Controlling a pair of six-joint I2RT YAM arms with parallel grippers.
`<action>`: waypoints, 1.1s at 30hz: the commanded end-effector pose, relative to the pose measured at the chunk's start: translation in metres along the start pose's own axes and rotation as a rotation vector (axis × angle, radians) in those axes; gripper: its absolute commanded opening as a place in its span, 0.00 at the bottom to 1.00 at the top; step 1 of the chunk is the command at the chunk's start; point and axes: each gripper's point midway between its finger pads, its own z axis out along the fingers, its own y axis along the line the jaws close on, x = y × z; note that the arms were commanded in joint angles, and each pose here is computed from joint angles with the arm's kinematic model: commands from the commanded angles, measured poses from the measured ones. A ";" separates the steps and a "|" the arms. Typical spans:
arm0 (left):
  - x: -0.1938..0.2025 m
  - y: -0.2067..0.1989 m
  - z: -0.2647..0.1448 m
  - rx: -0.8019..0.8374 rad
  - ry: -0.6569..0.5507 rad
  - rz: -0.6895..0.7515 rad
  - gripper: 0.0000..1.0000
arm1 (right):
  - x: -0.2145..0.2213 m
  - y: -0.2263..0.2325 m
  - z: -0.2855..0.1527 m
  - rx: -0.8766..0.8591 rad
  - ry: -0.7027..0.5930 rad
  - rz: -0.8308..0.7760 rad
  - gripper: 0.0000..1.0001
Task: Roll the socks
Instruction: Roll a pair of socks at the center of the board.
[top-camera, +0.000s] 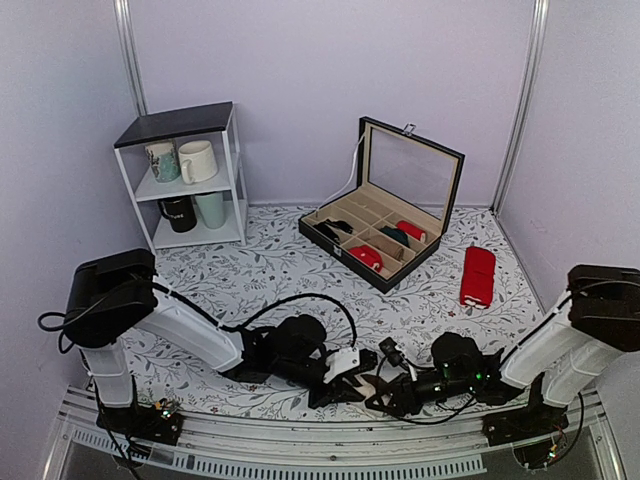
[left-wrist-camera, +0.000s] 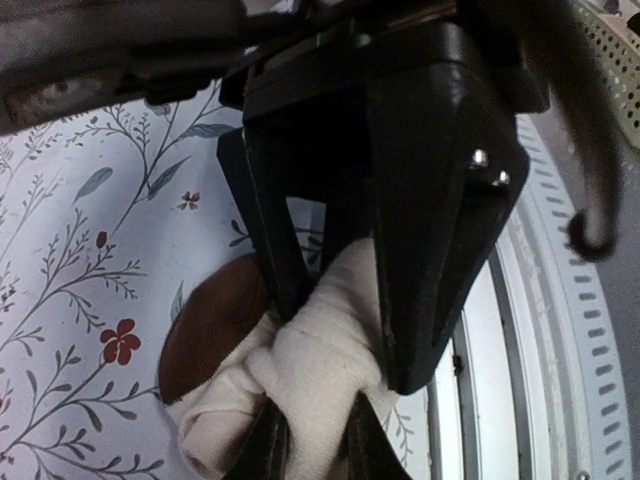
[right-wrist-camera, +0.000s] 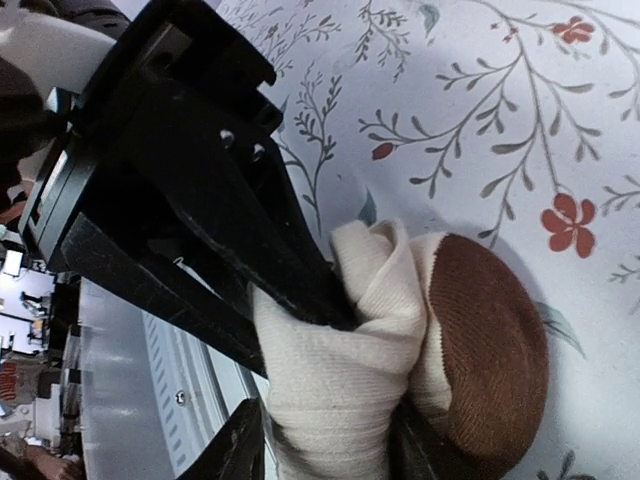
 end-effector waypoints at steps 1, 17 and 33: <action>0.123 -0.024 0.001 0.050 0.383 -0.242 0.00 | 0.012 -0.055 -0.029 0.337 0.028 -0.074 0.46; 0.154 -0.026 -0.013 0.067 0.474 -0.392 0.00 | -0.009 0.008 -0.043 0.421 -0.172 -0.554 0.58; 0.161 -0.029 -0.013 0.094 0.487 -0.412 0.00 | 0.012 -0.004 -0.016 0.567 -0.048 -0.642 0.41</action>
